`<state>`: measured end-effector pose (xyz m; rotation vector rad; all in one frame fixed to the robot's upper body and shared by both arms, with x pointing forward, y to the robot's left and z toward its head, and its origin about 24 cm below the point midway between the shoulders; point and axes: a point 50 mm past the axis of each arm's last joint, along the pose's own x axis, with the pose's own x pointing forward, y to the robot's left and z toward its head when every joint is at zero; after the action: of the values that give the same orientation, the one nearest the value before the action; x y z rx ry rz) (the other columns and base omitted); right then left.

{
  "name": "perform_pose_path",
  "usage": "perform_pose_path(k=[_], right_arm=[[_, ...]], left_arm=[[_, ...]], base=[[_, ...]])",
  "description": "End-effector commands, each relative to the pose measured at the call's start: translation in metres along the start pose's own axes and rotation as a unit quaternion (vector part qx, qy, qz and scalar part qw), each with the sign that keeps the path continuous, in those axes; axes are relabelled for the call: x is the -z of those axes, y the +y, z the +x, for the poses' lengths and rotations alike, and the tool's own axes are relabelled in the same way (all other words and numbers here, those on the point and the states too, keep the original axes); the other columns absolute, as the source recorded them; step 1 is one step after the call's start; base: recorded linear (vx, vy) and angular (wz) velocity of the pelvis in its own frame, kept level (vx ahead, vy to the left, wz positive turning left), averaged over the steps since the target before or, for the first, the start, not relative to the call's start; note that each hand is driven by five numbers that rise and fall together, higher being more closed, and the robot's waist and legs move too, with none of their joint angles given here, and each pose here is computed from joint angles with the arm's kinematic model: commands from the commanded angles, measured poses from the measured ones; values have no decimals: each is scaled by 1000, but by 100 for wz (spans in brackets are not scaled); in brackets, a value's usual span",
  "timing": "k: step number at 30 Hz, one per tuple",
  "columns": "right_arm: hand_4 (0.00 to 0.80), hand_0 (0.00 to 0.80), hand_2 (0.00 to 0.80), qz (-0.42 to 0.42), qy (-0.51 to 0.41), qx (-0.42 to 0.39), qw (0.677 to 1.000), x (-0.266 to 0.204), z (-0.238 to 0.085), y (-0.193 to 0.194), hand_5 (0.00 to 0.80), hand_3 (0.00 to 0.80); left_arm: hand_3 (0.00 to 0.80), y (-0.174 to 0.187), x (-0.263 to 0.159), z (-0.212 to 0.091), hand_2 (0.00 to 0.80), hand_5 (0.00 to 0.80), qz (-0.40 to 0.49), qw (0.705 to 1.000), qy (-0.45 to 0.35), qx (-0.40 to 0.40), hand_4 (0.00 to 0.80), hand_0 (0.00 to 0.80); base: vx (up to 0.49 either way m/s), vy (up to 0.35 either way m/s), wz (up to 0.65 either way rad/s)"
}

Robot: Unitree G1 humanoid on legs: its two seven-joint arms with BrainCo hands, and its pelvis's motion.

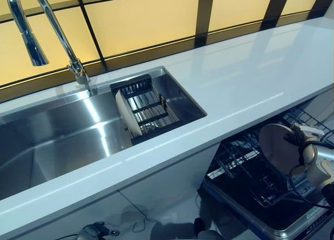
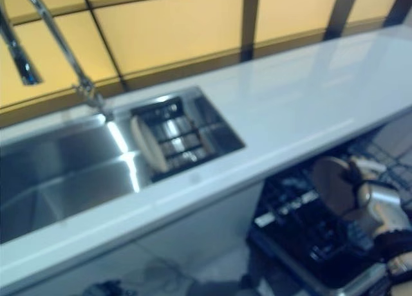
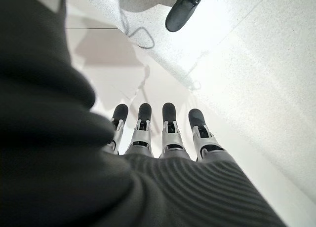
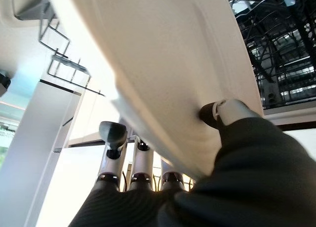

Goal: Take plates into dishwasher

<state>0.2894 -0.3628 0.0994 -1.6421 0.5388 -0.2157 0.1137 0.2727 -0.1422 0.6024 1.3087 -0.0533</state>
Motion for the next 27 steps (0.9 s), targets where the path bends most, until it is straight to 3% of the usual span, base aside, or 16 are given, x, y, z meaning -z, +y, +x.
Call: perform_pose_path(k=[1, 10, 27], right_arm=[[800, 800, 800, -63, 20, 71, 995, -9, 12, -33, 800, 800], [800, 800, 800, -137, 63, 75, 986, -1, 14, -29, 800, 800], [800, 800, 800, -123, 113, 41, 985, 26, 16, -13, 800, 800]], left_arm=[[0, 27, -16, 0, 0, 0, 43, 998, -8, -45, 0, 0], [0, 34, -23, -1, 0, 0, 46, 997, -17, -54, 0, 0], [0, 35, -34, -2, 0, 0, 37, 997, -34, -55, 0, 0]], base=[[10, -41, 12], [-26, -30, 5], [-9, -8, 2]])
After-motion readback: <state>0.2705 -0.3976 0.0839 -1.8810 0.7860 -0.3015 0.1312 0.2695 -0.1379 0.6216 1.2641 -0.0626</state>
